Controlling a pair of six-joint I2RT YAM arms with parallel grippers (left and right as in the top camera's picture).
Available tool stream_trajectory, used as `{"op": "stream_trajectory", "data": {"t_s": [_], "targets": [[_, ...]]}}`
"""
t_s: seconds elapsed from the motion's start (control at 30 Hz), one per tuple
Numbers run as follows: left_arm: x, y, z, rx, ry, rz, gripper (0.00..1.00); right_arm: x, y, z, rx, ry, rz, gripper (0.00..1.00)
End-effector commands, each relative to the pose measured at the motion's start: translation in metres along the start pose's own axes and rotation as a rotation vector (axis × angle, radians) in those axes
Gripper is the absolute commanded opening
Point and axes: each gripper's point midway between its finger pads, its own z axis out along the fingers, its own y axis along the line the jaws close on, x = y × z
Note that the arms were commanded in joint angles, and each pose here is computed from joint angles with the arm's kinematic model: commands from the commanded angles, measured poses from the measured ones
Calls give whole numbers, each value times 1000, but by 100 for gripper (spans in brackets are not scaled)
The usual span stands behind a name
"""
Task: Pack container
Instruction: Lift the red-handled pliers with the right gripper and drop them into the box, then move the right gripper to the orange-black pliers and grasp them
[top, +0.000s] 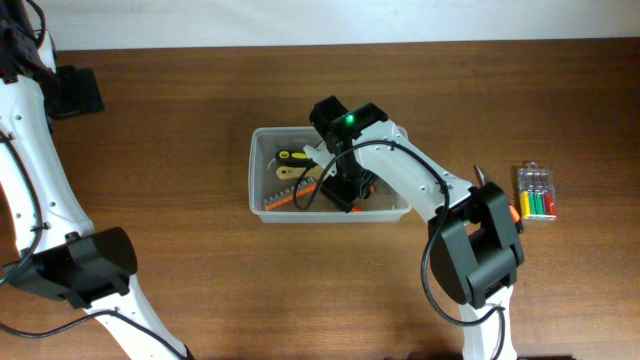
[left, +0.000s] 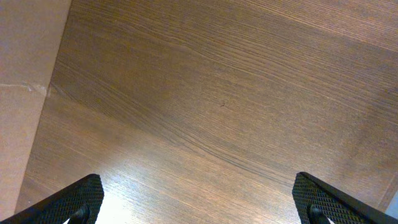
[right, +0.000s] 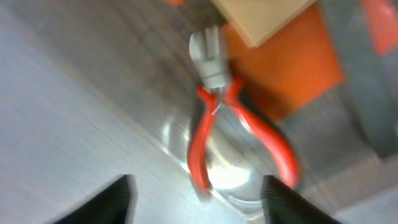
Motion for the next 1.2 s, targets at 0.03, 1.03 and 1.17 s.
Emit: {"op": "stream_trajectory", "data": {"t_s": [0.03,1.03,1.17], "targets": [[0,3,-2,-3,-4,-21,99,-6,-28,-87,113,-197,116,99],[0,3,-2,-3,-4,-21,99,235,-170,13,-4,11,1060,95],[0,3,-2,-3,-4,-21,99,240,-174,23,14,1,985,92]]}}
